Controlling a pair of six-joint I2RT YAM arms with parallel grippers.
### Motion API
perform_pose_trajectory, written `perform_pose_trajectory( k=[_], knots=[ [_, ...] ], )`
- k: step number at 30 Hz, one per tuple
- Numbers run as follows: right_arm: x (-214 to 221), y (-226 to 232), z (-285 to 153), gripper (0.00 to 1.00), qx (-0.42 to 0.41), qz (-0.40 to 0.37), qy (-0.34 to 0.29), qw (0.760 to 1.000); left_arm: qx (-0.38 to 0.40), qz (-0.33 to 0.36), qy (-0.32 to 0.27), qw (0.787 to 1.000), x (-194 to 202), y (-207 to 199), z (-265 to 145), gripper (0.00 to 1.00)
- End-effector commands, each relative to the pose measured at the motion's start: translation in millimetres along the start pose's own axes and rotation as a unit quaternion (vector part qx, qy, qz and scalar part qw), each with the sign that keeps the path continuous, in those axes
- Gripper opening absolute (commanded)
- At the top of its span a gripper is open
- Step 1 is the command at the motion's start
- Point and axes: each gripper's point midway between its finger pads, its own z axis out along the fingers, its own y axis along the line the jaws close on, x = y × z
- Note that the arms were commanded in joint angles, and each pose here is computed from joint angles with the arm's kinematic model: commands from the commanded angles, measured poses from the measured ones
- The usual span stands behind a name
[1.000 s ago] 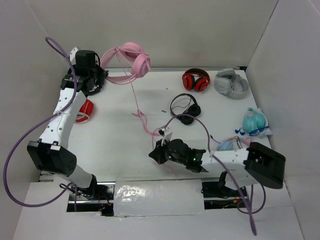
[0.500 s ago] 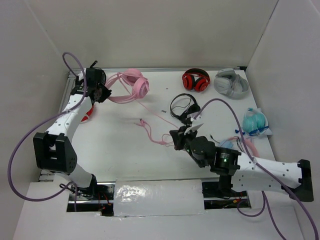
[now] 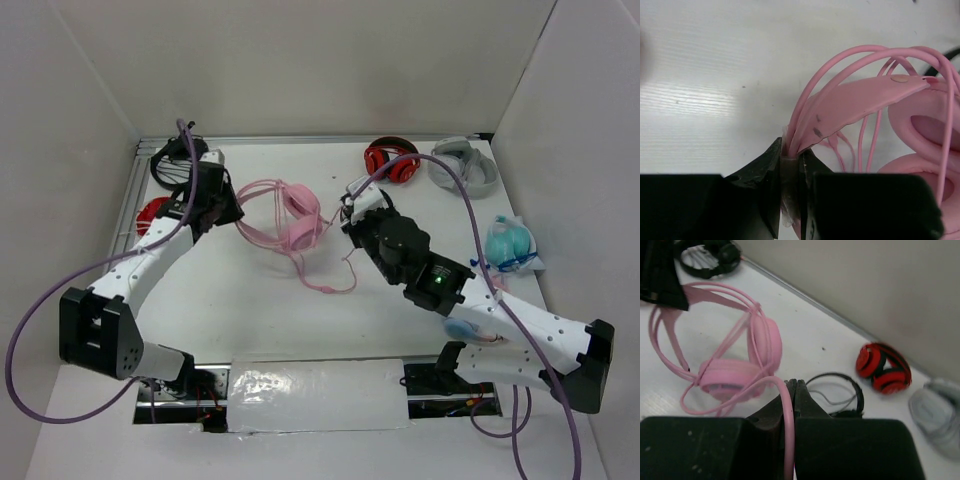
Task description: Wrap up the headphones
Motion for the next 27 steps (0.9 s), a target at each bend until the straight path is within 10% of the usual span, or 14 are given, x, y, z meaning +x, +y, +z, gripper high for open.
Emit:
perform_pose_trajectory(
  k=[1, 11, 27],
  knots=[
    [-57.3, 19.3, -3.8, 0.01, -0.101, -0.112, -0.119, 0.981, 0.088, 0.054, -0.052, 0.993, -20.2, -40.1, -18.6, 0.0],
    [-56.8, -24.9, 50.3, 0.0, -0.095, -0.143, -0.074, 0.982, 0.308, 0.186, -0.061, 0.931, 22.5, -101.1, -91.0, 0.0],
    [27.5, 66.7, 66.3, 0.08, -0.365, -0.005, -0.043, 0.93, 0.527, 0.252, -0.124, 0.802, 24.3, -149.4, -248.9, 0.0]
  ],
)
